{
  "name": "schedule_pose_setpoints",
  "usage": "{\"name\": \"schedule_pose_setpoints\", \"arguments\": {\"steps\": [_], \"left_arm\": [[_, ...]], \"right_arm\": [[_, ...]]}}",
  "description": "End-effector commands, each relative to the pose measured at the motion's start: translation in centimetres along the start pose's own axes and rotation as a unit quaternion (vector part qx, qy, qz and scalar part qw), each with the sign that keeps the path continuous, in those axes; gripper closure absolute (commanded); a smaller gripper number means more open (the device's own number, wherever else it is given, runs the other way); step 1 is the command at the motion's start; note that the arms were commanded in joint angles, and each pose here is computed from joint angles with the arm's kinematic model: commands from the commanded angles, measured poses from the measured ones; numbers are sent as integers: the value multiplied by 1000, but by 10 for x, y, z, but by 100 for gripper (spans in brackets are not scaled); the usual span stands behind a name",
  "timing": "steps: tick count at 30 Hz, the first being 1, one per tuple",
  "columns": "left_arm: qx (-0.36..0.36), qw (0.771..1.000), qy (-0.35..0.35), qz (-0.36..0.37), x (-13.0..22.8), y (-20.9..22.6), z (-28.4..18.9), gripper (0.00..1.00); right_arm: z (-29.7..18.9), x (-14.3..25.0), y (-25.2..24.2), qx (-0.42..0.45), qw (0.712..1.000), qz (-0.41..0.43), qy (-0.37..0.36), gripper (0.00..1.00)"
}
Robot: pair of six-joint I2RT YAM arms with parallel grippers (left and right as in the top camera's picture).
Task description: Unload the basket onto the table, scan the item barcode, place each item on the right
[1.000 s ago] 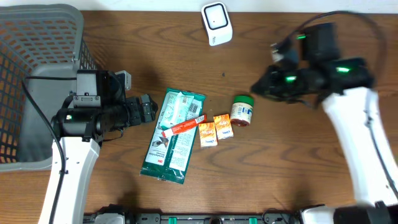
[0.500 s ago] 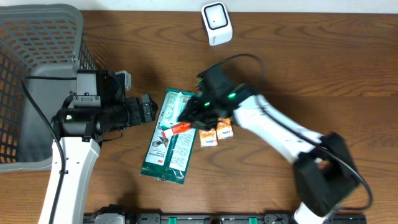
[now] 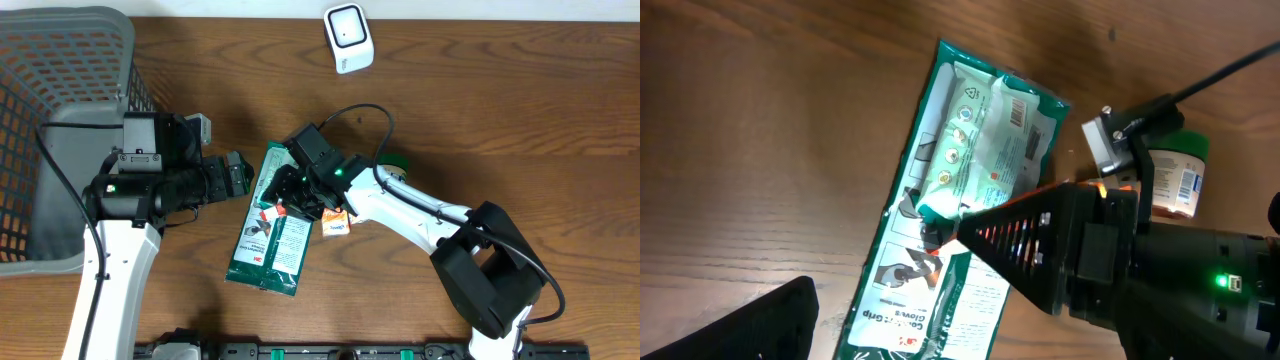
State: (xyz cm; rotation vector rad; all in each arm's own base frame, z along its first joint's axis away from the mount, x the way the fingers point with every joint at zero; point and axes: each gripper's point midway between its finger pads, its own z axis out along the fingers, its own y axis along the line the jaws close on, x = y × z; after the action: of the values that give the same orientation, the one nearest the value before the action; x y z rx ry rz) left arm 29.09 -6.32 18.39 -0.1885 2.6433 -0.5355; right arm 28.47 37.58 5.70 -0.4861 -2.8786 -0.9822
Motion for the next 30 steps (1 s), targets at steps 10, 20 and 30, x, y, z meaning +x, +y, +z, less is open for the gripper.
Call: {"name": "schedule_pose_setpoints", "arguments": {"steps": [10,20,30], "left_arm": [[5,1000,-5,2,-4,-3,-4,5],[5,1000,-5,2,-4,-3,-4,6],[5,1000,-5,2,-4,-3,-4,6]], "right_arm": [[13,10,-8,39,998,16,-51,43],[14,5,-23,71,992,44,-95,51],[17,3,-38,81,986,94,-107,41]]}}
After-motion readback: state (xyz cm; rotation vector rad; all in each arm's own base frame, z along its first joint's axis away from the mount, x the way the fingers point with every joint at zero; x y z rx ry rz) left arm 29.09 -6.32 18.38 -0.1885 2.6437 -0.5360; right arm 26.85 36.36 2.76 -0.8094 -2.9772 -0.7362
